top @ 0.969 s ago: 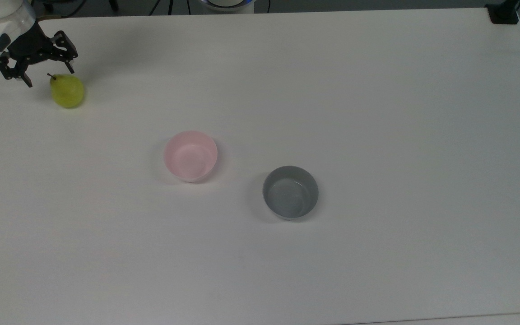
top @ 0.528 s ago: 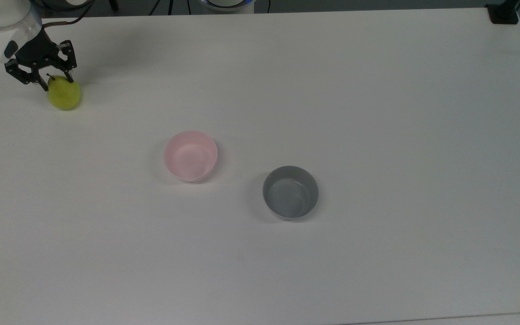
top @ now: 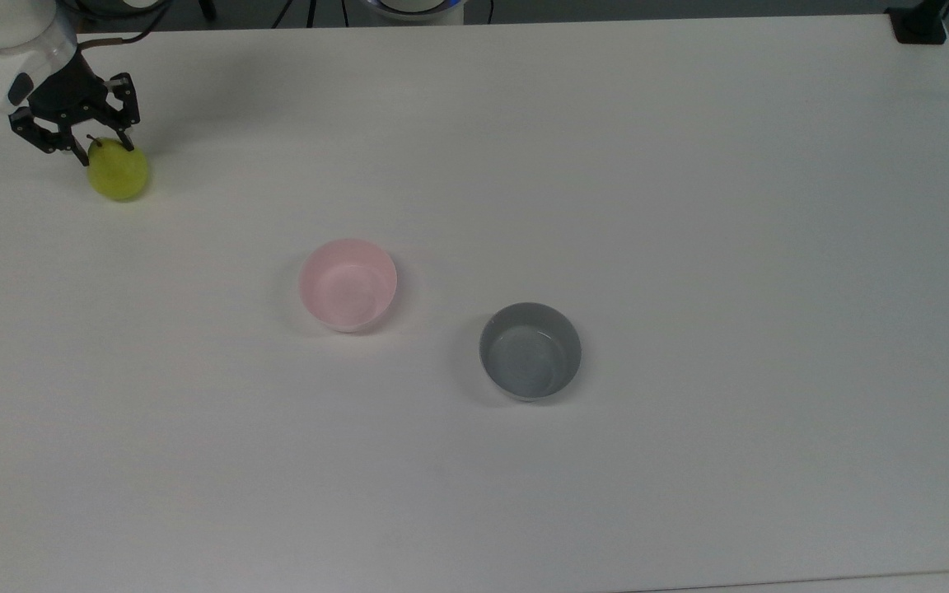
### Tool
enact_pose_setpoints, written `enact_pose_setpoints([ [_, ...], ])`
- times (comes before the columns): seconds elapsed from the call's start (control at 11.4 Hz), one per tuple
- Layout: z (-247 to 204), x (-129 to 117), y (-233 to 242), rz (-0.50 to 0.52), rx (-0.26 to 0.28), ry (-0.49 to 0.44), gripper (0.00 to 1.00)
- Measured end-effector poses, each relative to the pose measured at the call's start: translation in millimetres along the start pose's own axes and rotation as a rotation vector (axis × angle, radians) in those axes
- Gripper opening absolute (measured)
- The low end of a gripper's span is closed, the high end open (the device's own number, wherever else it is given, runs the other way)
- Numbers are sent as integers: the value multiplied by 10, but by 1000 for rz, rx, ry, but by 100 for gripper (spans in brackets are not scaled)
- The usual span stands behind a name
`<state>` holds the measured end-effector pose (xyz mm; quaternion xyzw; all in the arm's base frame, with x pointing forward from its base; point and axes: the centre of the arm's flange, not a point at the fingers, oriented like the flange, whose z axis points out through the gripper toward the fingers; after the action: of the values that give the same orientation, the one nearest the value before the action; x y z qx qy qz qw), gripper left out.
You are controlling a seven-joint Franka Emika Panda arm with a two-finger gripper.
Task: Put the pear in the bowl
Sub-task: 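Close the gripper on the pear, then lift the pear and carry it toward the pink bowl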
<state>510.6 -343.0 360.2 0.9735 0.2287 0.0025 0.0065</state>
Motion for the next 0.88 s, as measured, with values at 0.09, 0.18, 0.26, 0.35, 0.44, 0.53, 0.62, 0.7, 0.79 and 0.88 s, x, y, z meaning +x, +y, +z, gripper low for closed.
enact_pose_setpoints([
  [0.09, -49, 4, -8, -1, -2, 3, 54],
  [0.18, -147, 13, -19, -4, -2, 6, 54],
  [0.26, -289, 33, -36, -8, 0, 9, 54],
  [0.35, -468, 63, -49, -14, -5, 16, 54],
  [0.44, -670, 102, -66, -22, -12, 24, 54],
  [0.53, -871, 153, -93, -29, -13, 29, 54],
  [0.62, -1095, 240, -136, -25, -14, 35, 54],
  [0.7, -1303, 360, -203, -6, -15, 39, 54],
  [0.79, -1489, 494, -286, 16, -14, 42, 54],
  [0.88, -1649, 614, -376, 41, -10, 42, 54],
])
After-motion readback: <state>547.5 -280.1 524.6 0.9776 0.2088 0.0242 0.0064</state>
